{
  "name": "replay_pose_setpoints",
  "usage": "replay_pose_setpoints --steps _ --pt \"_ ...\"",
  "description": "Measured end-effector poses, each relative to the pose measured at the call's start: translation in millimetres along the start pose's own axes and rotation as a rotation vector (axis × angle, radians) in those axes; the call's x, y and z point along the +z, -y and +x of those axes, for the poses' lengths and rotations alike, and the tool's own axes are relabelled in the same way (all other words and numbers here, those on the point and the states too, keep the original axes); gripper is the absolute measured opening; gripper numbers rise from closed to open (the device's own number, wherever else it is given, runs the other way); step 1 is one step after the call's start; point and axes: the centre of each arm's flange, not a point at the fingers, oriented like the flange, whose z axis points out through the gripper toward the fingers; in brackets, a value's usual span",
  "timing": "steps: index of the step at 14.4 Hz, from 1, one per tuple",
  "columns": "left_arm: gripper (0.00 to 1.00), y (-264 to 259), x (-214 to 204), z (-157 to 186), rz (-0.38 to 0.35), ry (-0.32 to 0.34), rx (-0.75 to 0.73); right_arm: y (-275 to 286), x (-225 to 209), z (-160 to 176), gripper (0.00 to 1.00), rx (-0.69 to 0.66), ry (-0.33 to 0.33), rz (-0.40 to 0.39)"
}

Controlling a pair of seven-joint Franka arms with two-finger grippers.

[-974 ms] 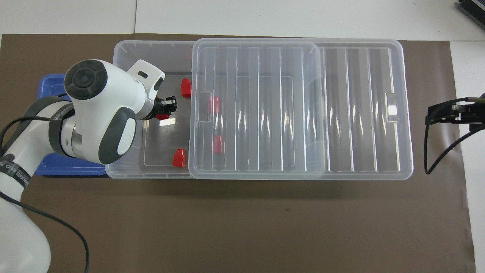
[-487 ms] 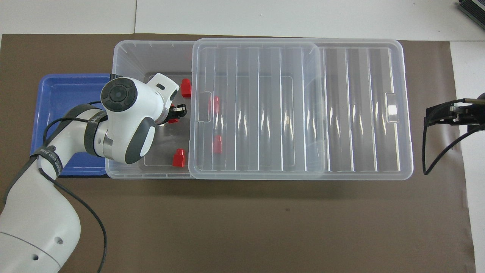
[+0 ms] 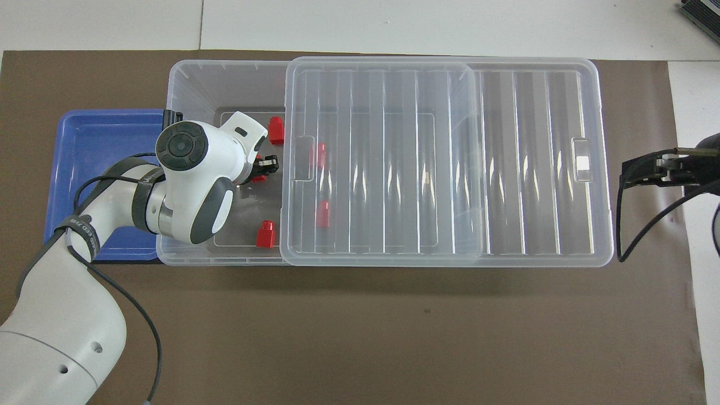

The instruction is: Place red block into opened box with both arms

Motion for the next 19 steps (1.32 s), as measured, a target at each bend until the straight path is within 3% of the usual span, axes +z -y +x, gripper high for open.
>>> replay_pose_setpoints --steps 4,5,14,19 --pt "0.96 -1.6 -1.1 -1.7 0.013 0.023 -0.045 -3.0 0.3 0.0 1.00 0.005 0.003 0.000" --pt "1.00 -2.5 -5.2 -1.4 0.021 0.035 -0.063 -2.9 0.3 -0.2 1.00 0.005 0.004 0.000" --pt "1.00 2.1 -124.4 -13.1 0.099 0.104 -0.088 -1.5 1.2 -1.9 1.00 0.002 0.017 -0.002" --pt "1.00 6.6 -222.3 -15.0 0.126 0.117 -0.102 -1.4 1.2 -1.9 1.00 0.002 0.017 -0.002"
